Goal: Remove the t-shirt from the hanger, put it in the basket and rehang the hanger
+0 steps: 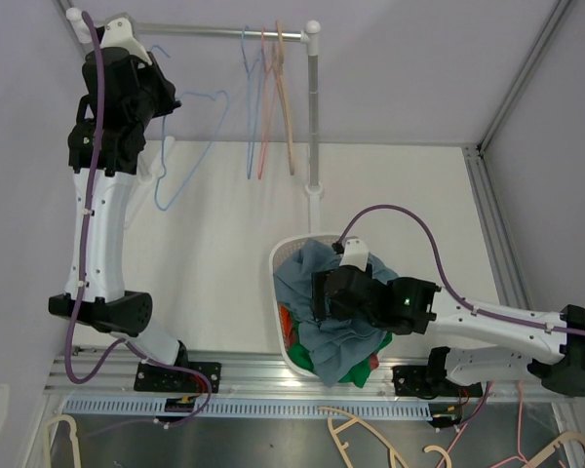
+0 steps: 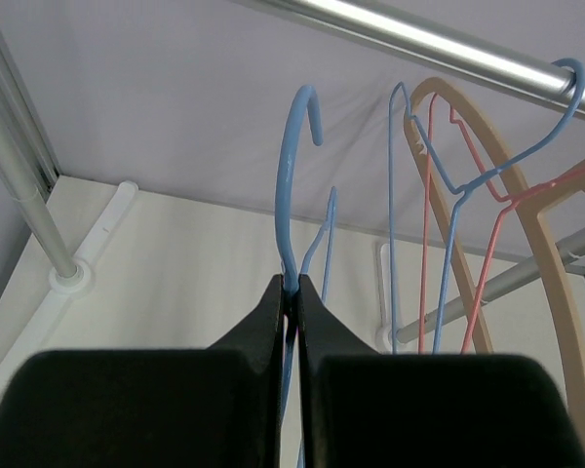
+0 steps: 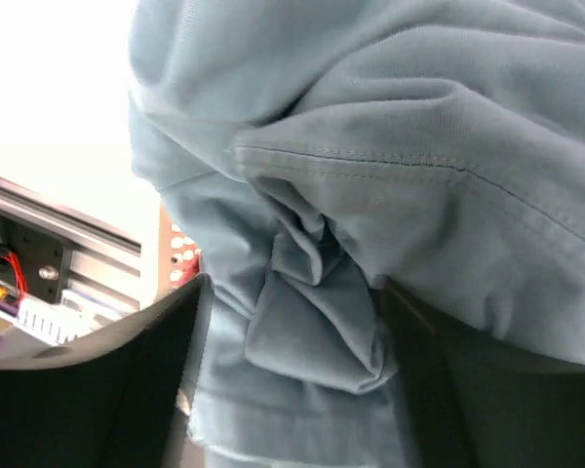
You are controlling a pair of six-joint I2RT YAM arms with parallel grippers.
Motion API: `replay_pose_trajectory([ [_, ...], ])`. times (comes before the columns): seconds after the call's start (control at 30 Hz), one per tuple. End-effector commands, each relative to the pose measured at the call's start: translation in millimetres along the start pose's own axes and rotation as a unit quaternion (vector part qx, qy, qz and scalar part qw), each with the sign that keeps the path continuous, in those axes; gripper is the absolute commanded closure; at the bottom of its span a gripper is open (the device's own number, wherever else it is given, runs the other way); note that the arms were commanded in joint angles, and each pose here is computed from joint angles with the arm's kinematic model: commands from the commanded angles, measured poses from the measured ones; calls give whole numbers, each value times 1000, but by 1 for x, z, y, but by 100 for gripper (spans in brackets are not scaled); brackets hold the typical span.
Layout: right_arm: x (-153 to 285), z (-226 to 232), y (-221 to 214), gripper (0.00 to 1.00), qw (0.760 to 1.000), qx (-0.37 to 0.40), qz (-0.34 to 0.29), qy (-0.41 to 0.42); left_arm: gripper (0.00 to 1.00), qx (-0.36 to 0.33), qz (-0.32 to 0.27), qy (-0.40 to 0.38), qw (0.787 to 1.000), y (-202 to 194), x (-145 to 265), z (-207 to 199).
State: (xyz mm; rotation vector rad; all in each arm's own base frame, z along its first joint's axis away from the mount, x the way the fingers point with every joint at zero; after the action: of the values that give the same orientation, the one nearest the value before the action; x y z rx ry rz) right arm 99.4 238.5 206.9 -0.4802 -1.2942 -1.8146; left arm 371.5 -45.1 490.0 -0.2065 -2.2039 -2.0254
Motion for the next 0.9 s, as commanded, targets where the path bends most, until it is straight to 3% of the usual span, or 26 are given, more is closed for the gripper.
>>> replay_pose_trajectory([
  [0.0,13,-5,8,8,999,18,-14,-26,99,-13,-71,-8,997,33,4,1],
  [0.07,16,-4,11,1,999,15,-27,-25,99,-22,-88,-2,996,39,1,2],
  [0.3,42,7,20,1,997,2,-68,39,99,-34,-131,-19,991,55,-21,-6],
  [0.47,62,12,21,0,990,-4,-93,108,100,-41,-150,-84,984,59,-45,-29],
  [0.67,74,22,16,0,978,17,-106,179,99,-47,-130,-133,981,40,-85,-49],
  [0.87,73,32,9,1,974,43,-99,198,99,-54,-117,-151,980,21,-109,-66],
])
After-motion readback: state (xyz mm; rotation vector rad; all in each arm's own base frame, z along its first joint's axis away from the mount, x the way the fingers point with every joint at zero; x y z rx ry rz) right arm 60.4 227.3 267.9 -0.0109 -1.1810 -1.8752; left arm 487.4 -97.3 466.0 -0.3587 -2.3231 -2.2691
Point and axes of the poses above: each gripper's point midway between its finger pads, its own x axis back along the fingers, its own z axis along the line the jaws close on, y = z × x, the point moved 6 cm from there along x, back along the fingers, and after that the axes turned 10 degrees about -x, right-handed, at the moved point
